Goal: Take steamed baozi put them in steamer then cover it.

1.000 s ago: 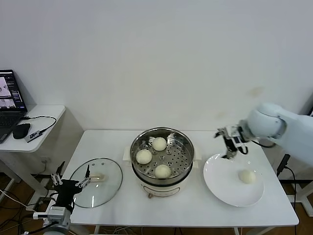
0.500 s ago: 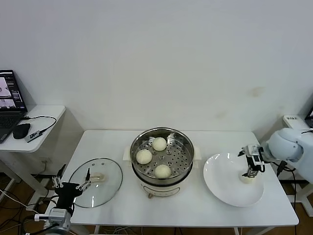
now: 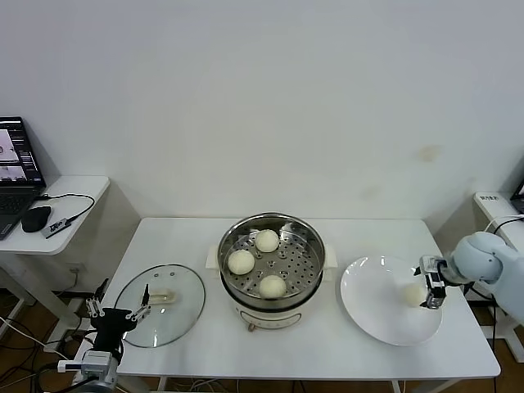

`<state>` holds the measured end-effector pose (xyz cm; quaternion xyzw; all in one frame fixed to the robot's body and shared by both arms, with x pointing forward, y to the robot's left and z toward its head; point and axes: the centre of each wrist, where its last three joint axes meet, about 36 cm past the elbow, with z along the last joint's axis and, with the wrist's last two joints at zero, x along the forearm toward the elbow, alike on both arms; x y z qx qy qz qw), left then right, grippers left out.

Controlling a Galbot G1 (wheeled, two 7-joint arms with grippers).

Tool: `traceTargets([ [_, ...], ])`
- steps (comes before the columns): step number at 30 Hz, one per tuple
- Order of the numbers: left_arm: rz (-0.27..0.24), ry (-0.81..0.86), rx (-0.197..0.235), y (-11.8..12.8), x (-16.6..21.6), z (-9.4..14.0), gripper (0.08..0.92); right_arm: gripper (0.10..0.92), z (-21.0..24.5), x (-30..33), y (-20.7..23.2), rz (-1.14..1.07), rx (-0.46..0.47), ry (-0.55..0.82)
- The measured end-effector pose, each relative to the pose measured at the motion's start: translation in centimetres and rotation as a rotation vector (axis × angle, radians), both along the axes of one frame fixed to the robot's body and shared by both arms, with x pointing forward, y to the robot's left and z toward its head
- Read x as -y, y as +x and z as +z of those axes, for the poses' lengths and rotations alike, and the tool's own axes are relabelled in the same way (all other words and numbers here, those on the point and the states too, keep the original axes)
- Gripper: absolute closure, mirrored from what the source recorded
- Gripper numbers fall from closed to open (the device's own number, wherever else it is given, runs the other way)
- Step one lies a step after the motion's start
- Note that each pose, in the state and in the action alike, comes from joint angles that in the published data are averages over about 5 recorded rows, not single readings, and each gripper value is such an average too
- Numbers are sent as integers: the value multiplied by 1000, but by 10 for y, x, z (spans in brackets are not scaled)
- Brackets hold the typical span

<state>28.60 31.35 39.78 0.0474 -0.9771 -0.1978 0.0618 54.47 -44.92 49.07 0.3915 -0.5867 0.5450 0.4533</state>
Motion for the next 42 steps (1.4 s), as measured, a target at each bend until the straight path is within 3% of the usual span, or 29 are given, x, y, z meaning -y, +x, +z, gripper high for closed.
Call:
traceTargets([
  [23,4,4,-2,-1,-2,1,177,332,-41,9,13,-50,-15,-18],
  [37,6,1,5,-3,-1,3,177,474,-36,9,17,-46,-14,-16],
  [42,6,0,8,-3,0,3,177,487,-24,8,19,-43,-9,-15],
])
